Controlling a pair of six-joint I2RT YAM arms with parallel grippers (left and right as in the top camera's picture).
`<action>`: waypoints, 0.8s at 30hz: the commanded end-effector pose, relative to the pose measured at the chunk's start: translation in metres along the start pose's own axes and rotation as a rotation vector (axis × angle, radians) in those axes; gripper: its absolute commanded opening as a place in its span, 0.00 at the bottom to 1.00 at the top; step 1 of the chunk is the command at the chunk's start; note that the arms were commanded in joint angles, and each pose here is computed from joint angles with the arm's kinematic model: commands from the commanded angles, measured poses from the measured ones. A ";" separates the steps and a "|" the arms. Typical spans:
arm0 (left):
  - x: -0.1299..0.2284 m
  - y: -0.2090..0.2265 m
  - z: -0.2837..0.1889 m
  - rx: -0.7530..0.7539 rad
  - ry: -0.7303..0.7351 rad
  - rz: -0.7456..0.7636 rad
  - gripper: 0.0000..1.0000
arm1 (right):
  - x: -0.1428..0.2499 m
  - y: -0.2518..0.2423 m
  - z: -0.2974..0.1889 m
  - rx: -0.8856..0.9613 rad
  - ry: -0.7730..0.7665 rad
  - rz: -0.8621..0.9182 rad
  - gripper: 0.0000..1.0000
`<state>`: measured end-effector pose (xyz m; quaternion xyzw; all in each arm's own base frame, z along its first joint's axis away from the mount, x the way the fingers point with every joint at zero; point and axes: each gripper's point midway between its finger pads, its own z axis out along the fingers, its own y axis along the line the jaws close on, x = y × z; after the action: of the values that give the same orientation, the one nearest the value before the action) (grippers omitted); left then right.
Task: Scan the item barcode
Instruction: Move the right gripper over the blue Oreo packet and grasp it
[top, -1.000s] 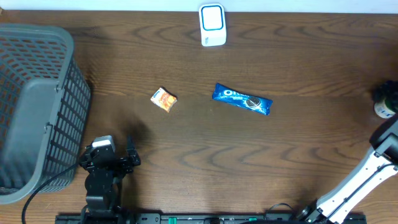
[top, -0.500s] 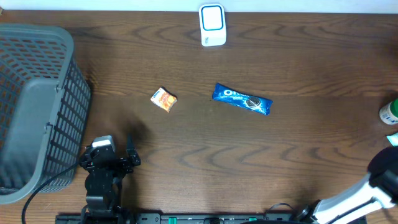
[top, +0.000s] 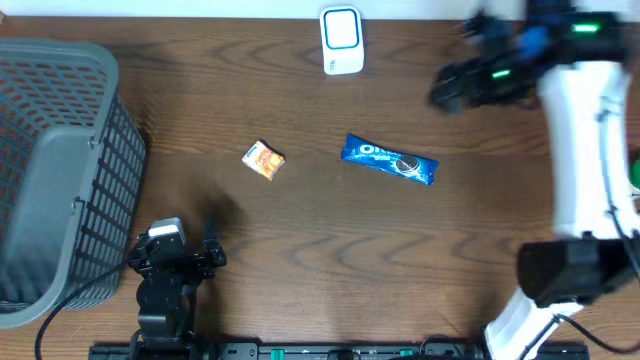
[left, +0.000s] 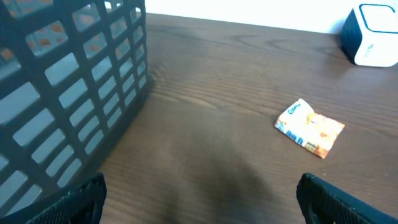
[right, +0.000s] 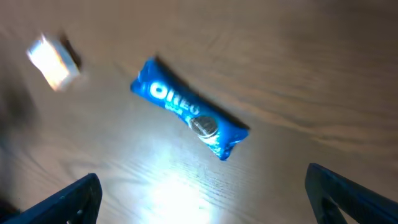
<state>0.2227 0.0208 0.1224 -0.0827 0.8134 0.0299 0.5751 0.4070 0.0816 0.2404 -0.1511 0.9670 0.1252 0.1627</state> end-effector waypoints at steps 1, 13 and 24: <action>0.013 -0.001 0.002 0.007 0.041 0.000 0.98 | 0.019 0.021 0.047 0.108 0.157 -0.219 0.99; 0.013 -0.001 0.002 0.007 0.041 0.000 0.98 | 0.058 0.036 0.157 0.449 0.269 -0.513 0.94; 0.013 -0.001 0.002 0.007 0.041 0.000 0.98 | 0.062 0.011 0.199 0.624 0.159 -0.556 0.74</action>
<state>0.2228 0.0201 0.1224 -0.0817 0.8136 0.0283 0.5750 0.3954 0.1483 0.0359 -0.3659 0.9031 -0.1763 0.1397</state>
